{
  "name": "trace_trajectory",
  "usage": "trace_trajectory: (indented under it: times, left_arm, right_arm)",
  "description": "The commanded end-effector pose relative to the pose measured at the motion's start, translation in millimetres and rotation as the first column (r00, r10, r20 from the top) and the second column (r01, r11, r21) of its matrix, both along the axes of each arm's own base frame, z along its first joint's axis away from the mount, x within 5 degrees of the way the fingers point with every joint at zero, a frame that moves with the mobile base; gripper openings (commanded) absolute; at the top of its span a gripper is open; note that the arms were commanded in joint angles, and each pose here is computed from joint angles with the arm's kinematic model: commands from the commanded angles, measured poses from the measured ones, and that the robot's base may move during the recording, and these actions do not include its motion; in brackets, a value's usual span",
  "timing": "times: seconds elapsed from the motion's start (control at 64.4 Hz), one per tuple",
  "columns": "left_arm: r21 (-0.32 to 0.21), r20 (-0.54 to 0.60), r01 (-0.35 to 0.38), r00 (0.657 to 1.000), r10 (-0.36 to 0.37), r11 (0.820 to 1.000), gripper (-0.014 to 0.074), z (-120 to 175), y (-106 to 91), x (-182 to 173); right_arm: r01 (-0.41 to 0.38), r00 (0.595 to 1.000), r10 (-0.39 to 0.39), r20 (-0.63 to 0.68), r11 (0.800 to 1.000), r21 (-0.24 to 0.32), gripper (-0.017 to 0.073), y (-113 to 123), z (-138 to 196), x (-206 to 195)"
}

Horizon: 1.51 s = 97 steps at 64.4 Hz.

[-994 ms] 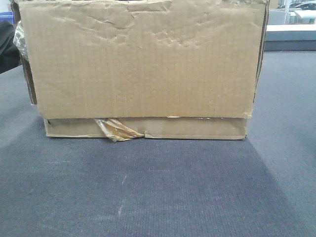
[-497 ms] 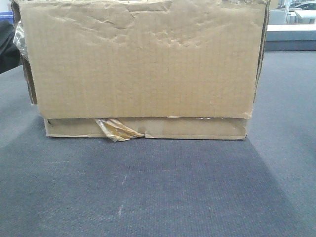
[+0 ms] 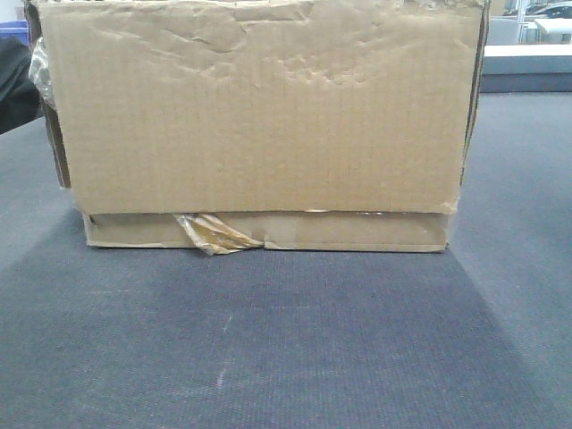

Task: Stack two boxes on right shelf middle
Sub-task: 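Close both grippers on the side walls of the two stacked boxes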

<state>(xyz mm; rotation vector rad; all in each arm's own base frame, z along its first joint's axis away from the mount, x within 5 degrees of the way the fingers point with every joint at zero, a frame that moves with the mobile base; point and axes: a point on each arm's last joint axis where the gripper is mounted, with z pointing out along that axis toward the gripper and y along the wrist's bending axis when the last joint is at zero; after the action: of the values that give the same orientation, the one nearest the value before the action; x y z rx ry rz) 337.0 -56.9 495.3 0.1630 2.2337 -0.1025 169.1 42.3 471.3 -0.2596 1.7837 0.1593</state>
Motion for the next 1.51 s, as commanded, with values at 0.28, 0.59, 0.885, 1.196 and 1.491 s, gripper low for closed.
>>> trace_trajectory:
  times: [0.28,0.59,0.885,1.196,1.491]
  left_arm:
    - [0.048,-0.115,0.008,0.993,-0.003,0.999,0.054,-36.7,1.4,15.8]
    - [0.032,-0.244,0.046,0.969,-0.037,0.998,0.0539,-85.0,-9.0,54.5]
    - [0.041,-0.335,0.05,0.942,-0.033,0.998,0.0539,-124.3,-13.1,79.9]
    - [0.046,-0.384,0.04,0.923,-0.019,0.998,0.0539,-146.8,-10.0,93.0]
    - [0.046,-0.383,0.032,0.924,-0.012,0.998,0.0527,-146.5,-6.5,93.4]
  right_arm:
    - [-0.104,0.925,0.087,-0.369,0.994,-0.027,0.057,43.2,13.3,103.9]
    - [-0.112,0.797,0.071,-0.6,0.993,-0.03,0.057,67.1,-38.5,180.0]
    - [-0.13,0.712,0.103,-0.695,0.991,0.014,0.057,81.9,-84.2,212.5]
    - [-0.147,0.665,0.124,-0.737,0.989,0.034,0.057,96.8,-114.7,229.6]
    - [-0.143,0.656,0.119,-0.745,0.989,0.033,0.0527,98.9,-126.0,237.0]
